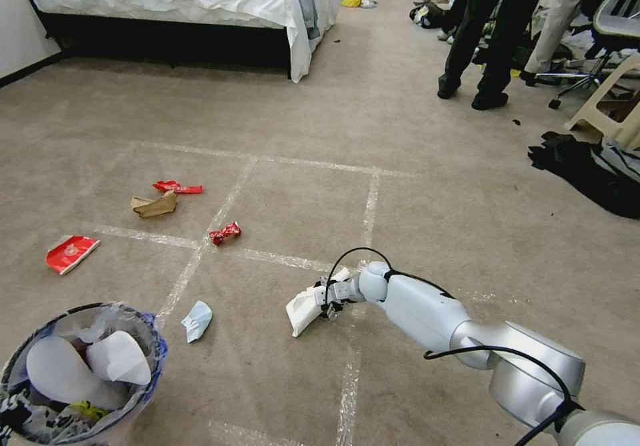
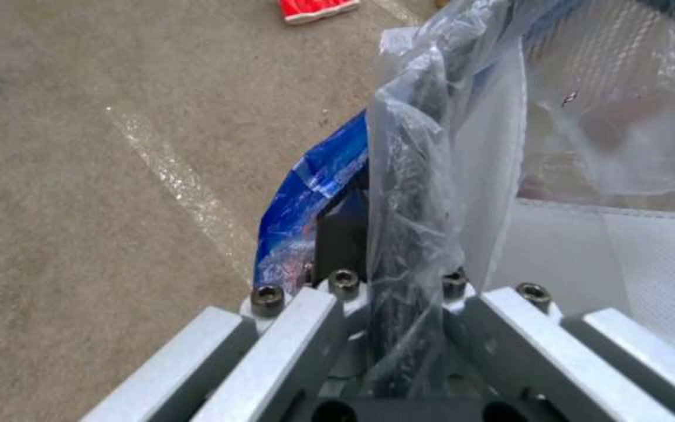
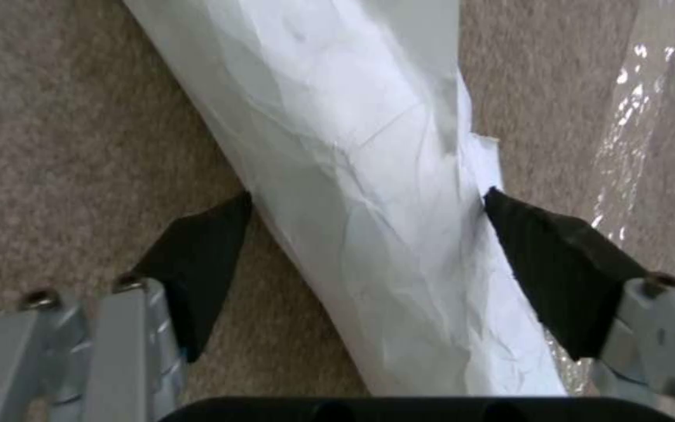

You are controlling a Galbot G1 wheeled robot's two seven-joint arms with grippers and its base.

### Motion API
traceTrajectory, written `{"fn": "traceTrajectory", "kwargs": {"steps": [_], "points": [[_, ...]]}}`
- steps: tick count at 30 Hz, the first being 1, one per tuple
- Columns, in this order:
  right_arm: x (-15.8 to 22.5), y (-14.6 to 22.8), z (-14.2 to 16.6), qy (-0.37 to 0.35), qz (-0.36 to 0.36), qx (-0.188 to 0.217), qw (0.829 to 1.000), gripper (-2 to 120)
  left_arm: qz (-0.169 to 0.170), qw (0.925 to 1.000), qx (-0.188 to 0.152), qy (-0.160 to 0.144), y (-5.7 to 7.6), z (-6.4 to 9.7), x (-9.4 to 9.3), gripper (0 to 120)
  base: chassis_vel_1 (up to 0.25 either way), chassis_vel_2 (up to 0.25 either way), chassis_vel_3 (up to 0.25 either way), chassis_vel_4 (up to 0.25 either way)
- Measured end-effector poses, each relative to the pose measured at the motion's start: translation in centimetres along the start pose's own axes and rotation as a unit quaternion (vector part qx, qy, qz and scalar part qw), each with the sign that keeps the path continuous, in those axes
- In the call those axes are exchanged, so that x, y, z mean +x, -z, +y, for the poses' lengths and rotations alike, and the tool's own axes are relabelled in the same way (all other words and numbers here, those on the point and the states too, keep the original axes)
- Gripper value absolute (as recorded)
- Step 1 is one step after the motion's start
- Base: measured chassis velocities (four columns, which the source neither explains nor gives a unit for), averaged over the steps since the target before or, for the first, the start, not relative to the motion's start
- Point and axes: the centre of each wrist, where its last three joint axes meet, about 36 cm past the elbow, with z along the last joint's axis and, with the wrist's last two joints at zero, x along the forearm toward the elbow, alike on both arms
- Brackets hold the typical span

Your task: Pick up the trash bin and place the garbage on the floor into it.

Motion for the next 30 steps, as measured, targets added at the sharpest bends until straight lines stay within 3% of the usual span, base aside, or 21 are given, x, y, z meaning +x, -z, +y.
{"fn": "traceTrajectory", "kwargs": {"steps": [9,11,15,17,21,24,30], "points": [[-0.4,-0.2,0.4,-0.001,-0.001,-0.006,1.000,65,-0.003,1.0000,0.000,-0.001,0.1,-0.2,0.1,1,0.000,0.000,0.000,0.000],[-0.5,-0.4,0.8,0.000,-0.003,-0.009,1.000,56,-0.003,1.0000,0.000,-0.001,0.0,-0.2,0.2,1,0.000,0.000,0.000,0.000],[-0.6,-0.5,1.3,-0.002,-0.005,-0.011,1.000,47,-0.002,1.0000,-0.001,-0.001,0.0,-0.3,0.1,1,0.000,0.000,0.000,0.000],[-0.5,-0.5,1.5,-0.005,-0.010,-0.012,1.000,35,-0.002,1.0000,-0.002,-0.001,-0.1,-0.4,0.1,1,0.000,0.000,0.000,0.000],[-0.3,-0.5,1.5,-0.009,-0.014,-0.013,1.000,25,-0.002,1.0000,-0.003,-0.002,-0.1,-0.5,0.1,1,0.000,0.000,0.000,0.000],[0.1,-0.1,1.4,-0.015,-0.026,-0.015,0.999,7,-0.003,1.0000,-0.003,-0.002,-0.1,-0.5,0.1,1,0.000,0.000,0.000,0.000],[0.7,0.6,1.2,-0.035,-0.050,-0.033,0.998,0,-0.002,1.0000,-0.004,-0.003,-0.1,-0.6,0.0,1,0.000,0.000,0.000,0.000]]}}
